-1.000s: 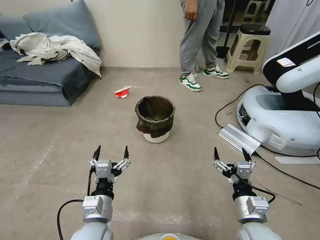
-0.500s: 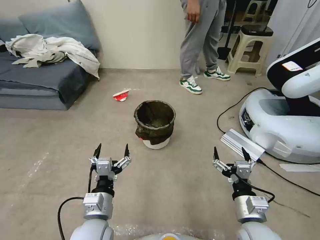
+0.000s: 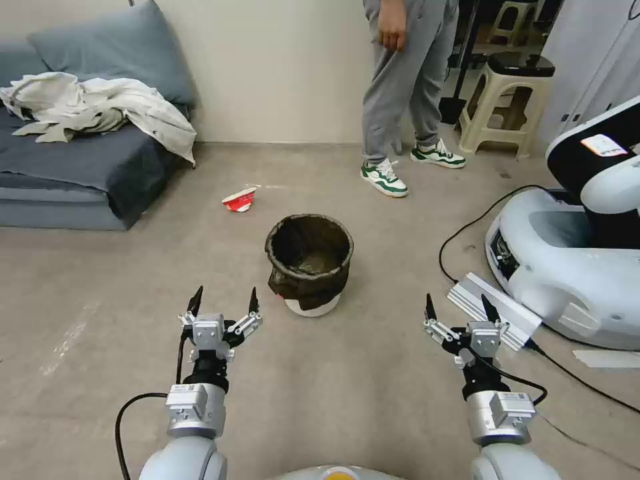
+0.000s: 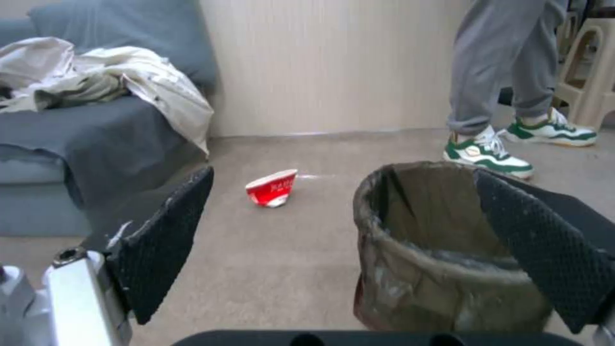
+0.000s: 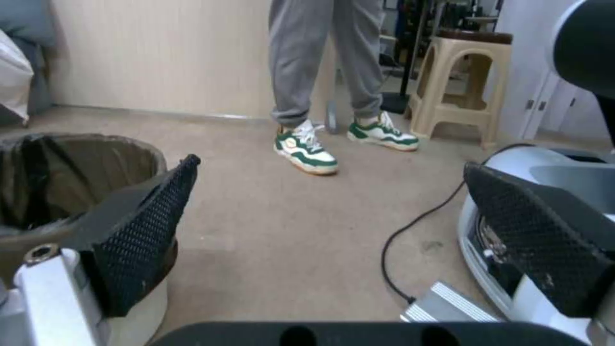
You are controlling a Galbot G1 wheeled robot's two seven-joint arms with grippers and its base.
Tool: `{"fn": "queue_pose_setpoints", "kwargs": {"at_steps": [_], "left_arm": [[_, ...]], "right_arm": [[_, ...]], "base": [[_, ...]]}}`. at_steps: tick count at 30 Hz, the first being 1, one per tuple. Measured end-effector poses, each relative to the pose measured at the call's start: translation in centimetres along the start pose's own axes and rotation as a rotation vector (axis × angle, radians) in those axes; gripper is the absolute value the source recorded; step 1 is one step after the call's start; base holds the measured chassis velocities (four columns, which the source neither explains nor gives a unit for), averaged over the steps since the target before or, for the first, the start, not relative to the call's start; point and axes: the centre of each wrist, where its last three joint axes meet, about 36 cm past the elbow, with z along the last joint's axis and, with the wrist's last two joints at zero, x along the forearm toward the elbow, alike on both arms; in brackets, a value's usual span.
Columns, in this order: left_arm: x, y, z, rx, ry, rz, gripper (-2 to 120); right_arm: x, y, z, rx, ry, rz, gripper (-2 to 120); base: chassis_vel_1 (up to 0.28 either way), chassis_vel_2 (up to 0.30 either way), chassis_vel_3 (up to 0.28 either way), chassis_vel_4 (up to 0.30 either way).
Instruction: Pick up the trash can from the floor.
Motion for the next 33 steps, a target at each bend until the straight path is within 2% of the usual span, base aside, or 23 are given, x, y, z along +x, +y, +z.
{"fn": "queue_pose_setpoints", "kwargs": {"at_steps": [23,26,33], "left_arm": [[-1.5,0.2,-0.7,-0.003,-0.001,0.019,100],[-2.0,0.3,-1.1,0.008,0.012,0.032,100],[-5.0,1.2,-3.3,0.033,0.076,0.12,100]], "right_arm": [[-0.2,0.2,0.1,0.002,-0.002,0.001,100],[-0.3,0.2,0.1,-0.002,-0.002,0.003,100],[-0.4,0.1,0.1,0.0,-0.001,0.004,100]], "base": [[-0.131,0.134,0.126,-0.131],[-0.051,0.071,0.076,-0.097],[-0.004,0.008,0.003,-0.003]]}}
